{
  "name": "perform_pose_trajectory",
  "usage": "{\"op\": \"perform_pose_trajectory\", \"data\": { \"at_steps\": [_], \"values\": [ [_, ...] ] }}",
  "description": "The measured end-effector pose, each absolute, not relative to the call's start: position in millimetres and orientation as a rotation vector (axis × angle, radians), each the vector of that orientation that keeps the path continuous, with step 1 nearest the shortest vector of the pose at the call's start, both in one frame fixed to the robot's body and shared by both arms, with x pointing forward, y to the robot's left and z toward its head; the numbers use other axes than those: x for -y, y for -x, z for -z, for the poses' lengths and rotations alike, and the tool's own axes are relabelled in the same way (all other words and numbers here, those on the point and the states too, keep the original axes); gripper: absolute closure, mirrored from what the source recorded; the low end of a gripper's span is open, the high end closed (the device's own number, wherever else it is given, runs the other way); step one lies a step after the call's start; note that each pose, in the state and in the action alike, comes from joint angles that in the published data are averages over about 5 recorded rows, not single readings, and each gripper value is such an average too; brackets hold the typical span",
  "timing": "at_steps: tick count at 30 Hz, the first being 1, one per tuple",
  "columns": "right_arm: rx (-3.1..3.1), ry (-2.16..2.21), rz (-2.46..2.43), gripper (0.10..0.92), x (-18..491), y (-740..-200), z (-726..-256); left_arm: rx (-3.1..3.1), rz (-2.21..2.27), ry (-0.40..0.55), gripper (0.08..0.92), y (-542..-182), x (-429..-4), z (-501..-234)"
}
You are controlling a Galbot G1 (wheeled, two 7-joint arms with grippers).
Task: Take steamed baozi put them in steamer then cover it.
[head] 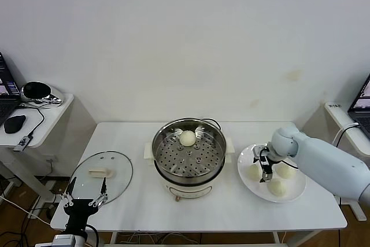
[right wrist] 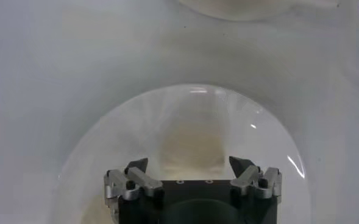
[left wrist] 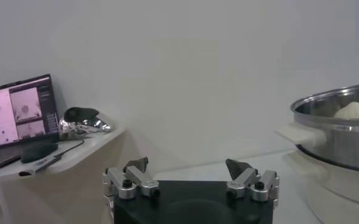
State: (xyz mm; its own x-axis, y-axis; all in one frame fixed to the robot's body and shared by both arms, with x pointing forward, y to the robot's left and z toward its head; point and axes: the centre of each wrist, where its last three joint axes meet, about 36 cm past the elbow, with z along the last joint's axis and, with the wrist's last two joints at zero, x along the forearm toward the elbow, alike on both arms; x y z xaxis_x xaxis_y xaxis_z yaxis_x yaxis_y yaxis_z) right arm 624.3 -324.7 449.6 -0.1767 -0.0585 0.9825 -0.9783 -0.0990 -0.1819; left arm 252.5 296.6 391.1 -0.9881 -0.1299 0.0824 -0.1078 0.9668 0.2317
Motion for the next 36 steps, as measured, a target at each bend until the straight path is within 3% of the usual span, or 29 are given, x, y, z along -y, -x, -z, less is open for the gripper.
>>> {"op": "perform_pose_trajectory", "data": {
  "at_steps": [6,13,24,30,36],
  "values": [
    [1.319,-1.235,-1.396,0.404,324,-626,-449,3.020,0.348,-0.184,0.177,-253,-297,-391],
    [1.326,-1.234,-1.387,0.436,328,-630,-471,3.021,0.351,-0.184,0.177,-253,-297,-391],
    [1.430,-1.237,-1.452,0.424,308,-649,-601,3.038,0.352,-0.157,0.177,-256,-295,-397],
    [1.491,-1.265,-1.508,0.420,267,-653,-677,3.042,0.352,-0.147,0.177,-257,-296,-399],
    [1.522,-1.320,-1.498,0.413,211,-651,-709,3.049,0.351,-0.149,0.177,-260,-299,-399]
  ]
}}
